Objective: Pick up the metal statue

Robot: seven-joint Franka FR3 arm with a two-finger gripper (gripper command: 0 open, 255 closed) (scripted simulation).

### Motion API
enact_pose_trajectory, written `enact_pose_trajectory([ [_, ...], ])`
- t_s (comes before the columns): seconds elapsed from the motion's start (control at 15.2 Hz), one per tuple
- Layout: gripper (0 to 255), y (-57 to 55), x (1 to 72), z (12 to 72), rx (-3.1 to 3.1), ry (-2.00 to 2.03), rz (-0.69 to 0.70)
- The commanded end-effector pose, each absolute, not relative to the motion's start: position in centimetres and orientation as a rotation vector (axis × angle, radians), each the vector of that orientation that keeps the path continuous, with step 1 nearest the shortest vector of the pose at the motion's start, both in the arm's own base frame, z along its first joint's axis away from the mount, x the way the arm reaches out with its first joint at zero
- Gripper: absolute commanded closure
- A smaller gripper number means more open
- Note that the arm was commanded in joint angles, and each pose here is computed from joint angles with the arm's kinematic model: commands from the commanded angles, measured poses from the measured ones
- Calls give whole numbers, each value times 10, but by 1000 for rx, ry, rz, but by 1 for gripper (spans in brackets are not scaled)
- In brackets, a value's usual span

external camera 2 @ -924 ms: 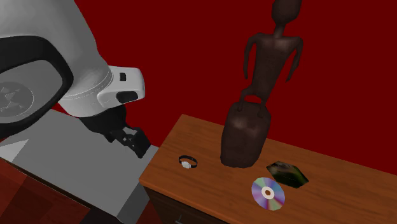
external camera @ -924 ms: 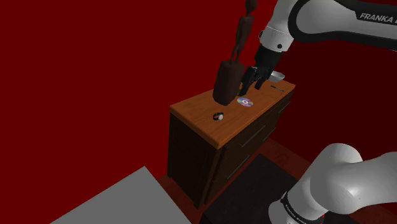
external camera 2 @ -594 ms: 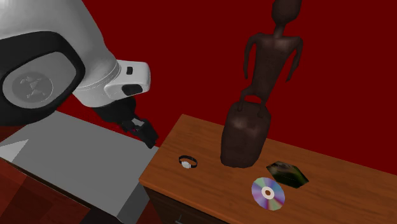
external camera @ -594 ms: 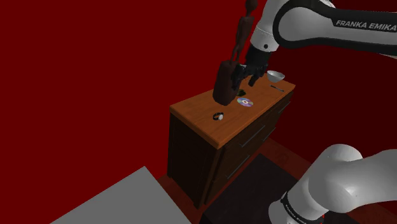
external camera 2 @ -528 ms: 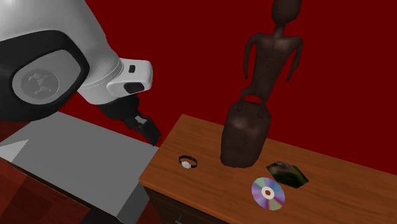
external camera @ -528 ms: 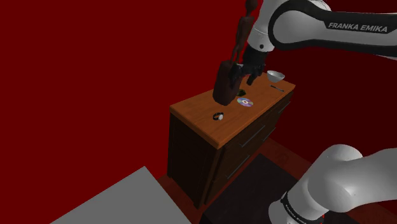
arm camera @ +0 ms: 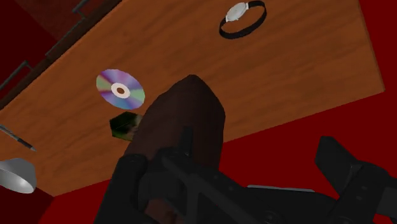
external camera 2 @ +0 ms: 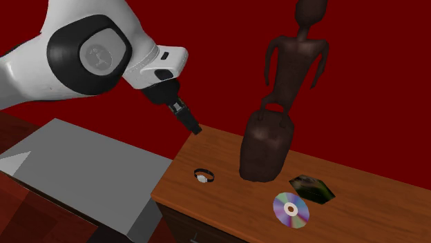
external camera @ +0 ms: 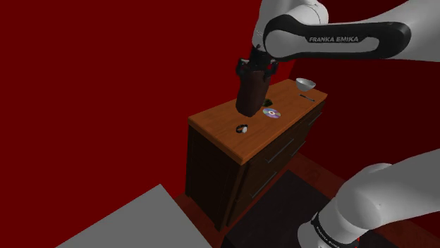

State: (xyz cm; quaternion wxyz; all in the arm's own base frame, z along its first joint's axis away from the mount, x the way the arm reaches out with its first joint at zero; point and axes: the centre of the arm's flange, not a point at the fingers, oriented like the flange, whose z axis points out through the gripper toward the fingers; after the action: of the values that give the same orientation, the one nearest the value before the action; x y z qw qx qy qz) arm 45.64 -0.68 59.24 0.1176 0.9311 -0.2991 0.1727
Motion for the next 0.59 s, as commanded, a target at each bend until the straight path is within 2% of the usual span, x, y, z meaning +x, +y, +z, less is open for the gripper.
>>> enact_pose_trajectory([
  [0.0,0,-14,475,593,2628,-997,560],
  [0.53,0,-58,544,611,2213,-1392,730],
])
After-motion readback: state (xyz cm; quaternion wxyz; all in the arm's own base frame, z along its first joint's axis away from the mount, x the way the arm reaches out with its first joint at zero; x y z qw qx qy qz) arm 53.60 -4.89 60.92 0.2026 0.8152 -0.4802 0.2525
